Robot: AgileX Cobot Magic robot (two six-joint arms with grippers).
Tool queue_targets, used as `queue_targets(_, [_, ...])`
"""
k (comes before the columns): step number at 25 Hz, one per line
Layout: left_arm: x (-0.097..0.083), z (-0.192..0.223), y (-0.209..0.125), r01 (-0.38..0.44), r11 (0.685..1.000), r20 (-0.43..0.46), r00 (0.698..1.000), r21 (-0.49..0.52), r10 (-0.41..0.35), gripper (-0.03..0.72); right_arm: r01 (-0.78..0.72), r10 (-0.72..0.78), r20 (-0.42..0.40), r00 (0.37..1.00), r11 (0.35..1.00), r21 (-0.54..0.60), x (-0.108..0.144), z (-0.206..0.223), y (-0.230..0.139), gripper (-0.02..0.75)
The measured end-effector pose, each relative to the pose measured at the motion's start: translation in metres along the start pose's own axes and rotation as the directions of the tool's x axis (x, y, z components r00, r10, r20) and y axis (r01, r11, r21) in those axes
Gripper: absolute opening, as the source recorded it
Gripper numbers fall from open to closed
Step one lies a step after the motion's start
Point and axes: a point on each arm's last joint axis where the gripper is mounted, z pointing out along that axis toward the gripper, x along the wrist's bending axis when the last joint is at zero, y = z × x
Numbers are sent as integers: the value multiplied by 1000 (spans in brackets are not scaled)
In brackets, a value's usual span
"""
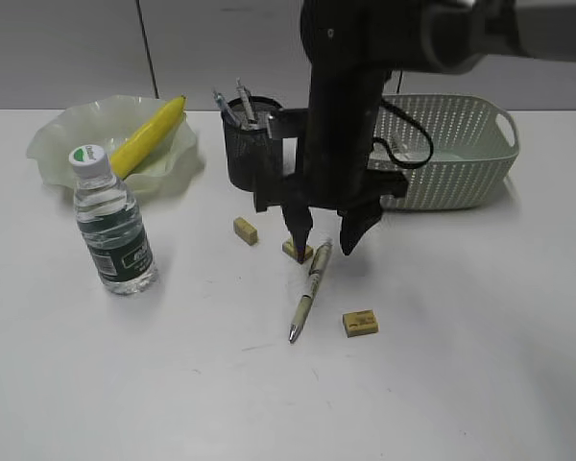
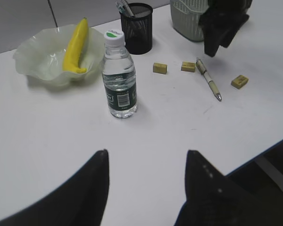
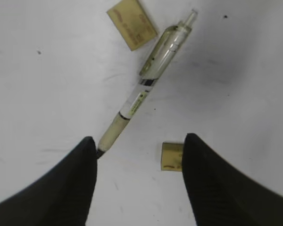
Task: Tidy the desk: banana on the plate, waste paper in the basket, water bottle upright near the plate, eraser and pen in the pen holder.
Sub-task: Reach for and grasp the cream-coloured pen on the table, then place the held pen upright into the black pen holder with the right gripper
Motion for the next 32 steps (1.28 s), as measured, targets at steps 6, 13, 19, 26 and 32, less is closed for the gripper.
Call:
queue_targets(6, [0,0,0,0,1000,0,1000,0,0,385,-44,43,10,999,996,75,0,47,5,457])
queue_targets(13, [0,0,0,0,1000,0,1000,0,0,382,-57,57,3,998,995,80,0,71,8,417])
queue_targets(19, [0,0,0,0,1000,0,1000,0,0,377,-26,27,-11,1000,994,102,3,73,7,103])
queue_targets(26, [0,0,0,0,1000,0,1000,0,0,377,56,-59,75,995,997,46,1,40,18,110])
queue_targets(32, [0,0,0,0,1000,0,1000,0,0,376,95,-96,8,995,963,-253,12,-58,32,110])
